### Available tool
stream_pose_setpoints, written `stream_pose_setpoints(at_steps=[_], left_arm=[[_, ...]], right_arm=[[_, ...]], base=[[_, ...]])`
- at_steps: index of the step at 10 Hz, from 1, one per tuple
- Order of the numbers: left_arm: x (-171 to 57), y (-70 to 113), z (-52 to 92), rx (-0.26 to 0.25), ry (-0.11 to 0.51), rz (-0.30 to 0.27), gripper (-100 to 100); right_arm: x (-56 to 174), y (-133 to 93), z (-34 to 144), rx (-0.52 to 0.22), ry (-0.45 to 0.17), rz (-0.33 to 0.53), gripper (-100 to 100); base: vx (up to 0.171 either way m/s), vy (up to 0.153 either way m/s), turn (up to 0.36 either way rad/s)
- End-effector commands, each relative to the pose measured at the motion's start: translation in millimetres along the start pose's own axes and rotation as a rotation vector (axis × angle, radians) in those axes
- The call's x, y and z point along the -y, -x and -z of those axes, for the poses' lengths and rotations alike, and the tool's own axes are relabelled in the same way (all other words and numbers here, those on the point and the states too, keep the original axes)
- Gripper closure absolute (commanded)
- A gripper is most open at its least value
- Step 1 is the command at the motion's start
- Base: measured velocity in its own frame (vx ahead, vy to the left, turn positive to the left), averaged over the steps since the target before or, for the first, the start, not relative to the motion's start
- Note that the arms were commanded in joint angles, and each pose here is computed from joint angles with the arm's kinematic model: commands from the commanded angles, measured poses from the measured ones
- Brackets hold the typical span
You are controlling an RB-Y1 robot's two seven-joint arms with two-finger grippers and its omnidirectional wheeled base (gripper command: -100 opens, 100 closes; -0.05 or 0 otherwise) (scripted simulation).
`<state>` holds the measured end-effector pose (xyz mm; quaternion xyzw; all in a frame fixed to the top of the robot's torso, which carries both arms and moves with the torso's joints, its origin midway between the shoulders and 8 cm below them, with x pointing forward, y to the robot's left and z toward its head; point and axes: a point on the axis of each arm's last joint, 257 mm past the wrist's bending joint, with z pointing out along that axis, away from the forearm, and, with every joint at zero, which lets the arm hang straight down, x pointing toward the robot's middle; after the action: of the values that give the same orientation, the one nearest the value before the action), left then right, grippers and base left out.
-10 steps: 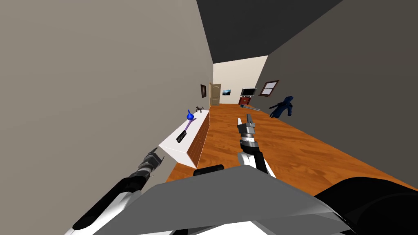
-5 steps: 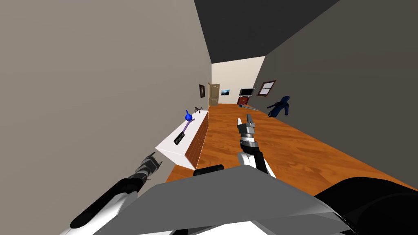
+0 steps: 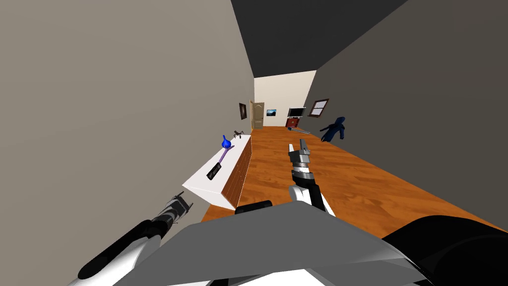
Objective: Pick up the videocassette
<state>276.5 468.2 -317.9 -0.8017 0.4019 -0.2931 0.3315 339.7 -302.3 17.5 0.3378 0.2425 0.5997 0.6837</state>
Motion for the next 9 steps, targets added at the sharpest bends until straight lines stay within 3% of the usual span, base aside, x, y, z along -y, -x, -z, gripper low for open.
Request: stream_pose_setpoints(at_steps=[1,2,4,5,7,8,9], left_arm=[[-6,4.5,0.2,0.016,0.032,0.007,-100],[-6,20.5,-0.8,0.050,0.048,0.055,-100],[-17,24.6,0.2,0.067,0.090,0.055,-100],[-17,40.3,-0.1,0.102,0.107,0.105,-100],[-26,43.7,1.5,0.118,0.145,0.106,-100],[-26,58.4,1.7,0.151,0.157,0.158,-100],[-33,60.7,3.4,0.163,0.185,0.159,-100]], right_arm=[[0,0,0.0,0.000,0.000,0.000,0],[0,0,0.0,0.000,0.000,0.000,0],[0,0,0.0,0.000,0.000,0.000,0],[0,0,0.0,0.000,0.000,0.000,0],[0,0,0.0,0.000,0.000,0.000,0],[0,0,0.0,0.000,0.000,0.000,0],[0,0,0.0,0.000,0.000,0.000,0]], base=[[0.021,-0.008,-0.003],[0.045,-0.015,-0.110],[0.044,-0.013,-0.042],[0.056,-0.027,-0.157],[0.047,-0.004,-0.022],[0.061,-0.012,-0.110],[0.066,-0.006,-0.090]])
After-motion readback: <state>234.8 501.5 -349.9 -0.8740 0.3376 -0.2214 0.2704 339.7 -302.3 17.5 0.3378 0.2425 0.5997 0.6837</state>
